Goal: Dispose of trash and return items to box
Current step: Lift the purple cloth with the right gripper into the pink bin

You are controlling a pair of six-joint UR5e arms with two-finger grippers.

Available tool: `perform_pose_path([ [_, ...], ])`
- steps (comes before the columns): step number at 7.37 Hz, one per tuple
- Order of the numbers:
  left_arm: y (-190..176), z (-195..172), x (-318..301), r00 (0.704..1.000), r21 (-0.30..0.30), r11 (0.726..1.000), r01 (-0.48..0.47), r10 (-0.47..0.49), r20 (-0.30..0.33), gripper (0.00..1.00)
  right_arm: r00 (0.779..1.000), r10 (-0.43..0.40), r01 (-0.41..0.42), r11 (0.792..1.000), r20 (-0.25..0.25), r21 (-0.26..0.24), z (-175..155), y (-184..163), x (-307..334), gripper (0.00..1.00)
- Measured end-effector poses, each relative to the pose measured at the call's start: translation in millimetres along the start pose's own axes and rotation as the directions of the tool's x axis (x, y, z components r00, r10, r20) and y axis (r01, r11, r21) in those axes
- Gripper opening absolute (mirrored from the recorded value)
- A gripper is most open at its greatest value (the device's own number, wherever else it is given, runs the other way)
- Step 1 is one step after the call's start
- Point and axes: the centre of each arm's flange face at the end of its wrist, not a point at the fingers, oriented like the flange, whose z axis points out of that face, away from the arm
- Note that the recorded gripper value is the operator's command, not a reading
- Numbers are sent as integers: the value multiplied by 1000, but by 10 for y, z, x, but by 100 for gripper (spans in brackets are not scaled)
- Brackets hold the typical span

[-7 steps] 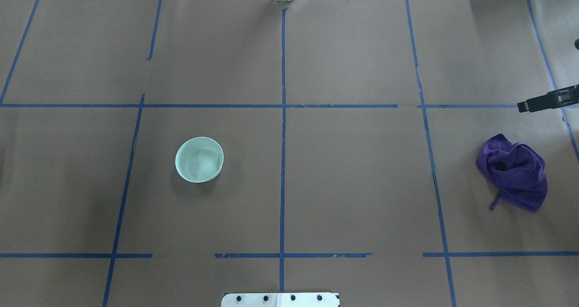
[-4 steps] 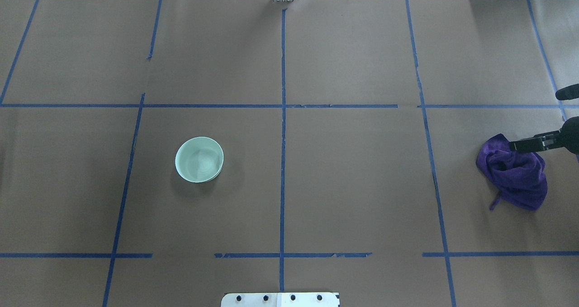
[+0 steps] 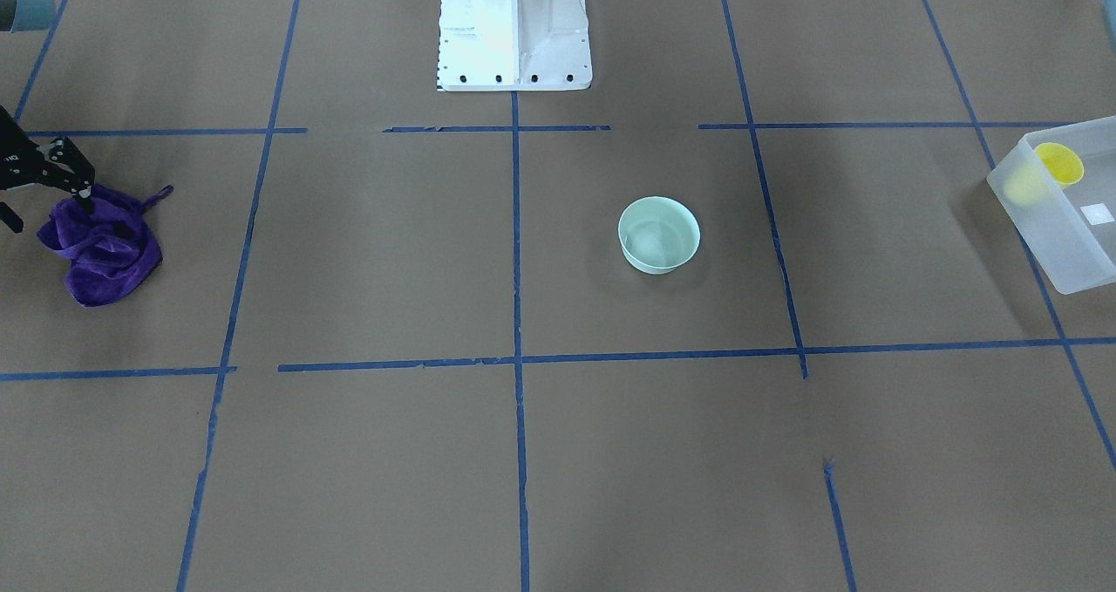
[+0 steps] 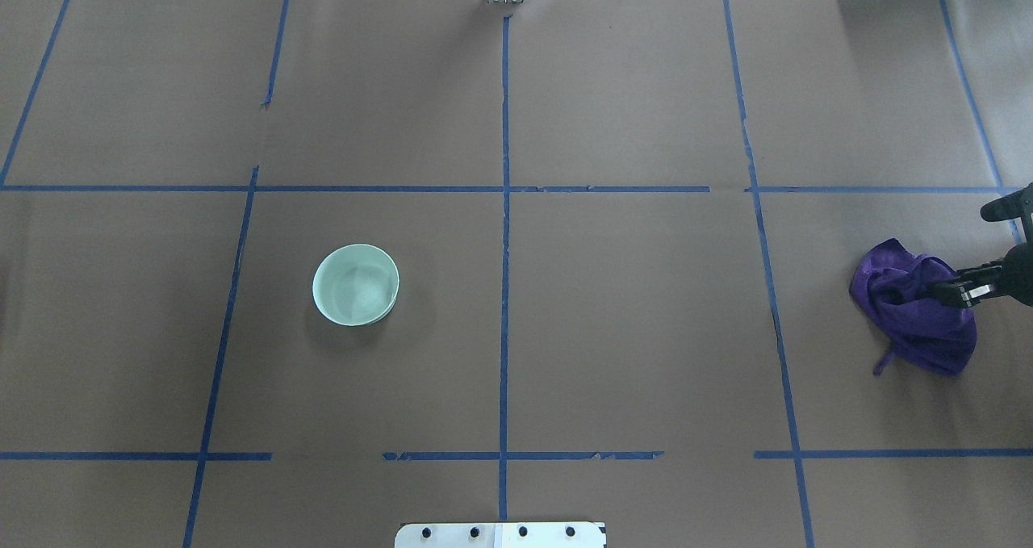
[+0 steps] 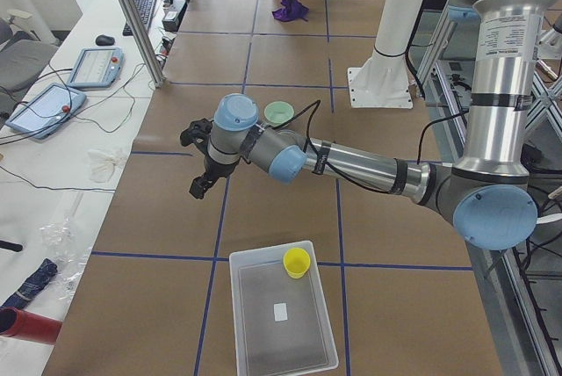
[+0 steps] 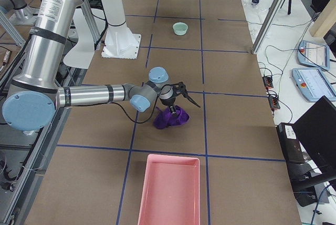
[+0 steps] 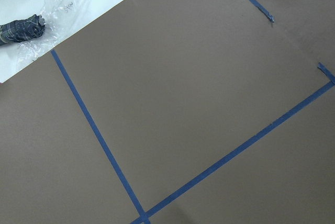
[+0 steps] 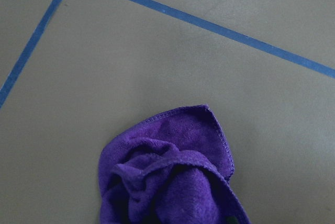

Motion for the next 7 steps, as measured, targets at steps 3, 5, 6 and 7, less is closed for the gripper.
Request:
perform_pose_path([
  [3, -6, -10, 5, 1000, 2, 1000, -2, 2, -1, 100, 1000, -11, 11, 1000, 25, 14, -98, -120, -99, 0],
  [5, -12, -18, 13, 1000, 4, 1000, -3, 3, -2, 100, 999, 6, -6, 1000, 48, 3, -499, -277, -111, 0],
  [6, -18, -27, 20, 1000, 6, 1000, -4, 4, -2, 100, 999, -6, 6, 1000, 50, -6, -857, -372, -24, 0],
  [7, -25, -35, 26, 1000, 8, 1000, -6, 6, -2, 100, 999, -36, 36, 999, 40, -18, -1274, -425, 166, 0],
])
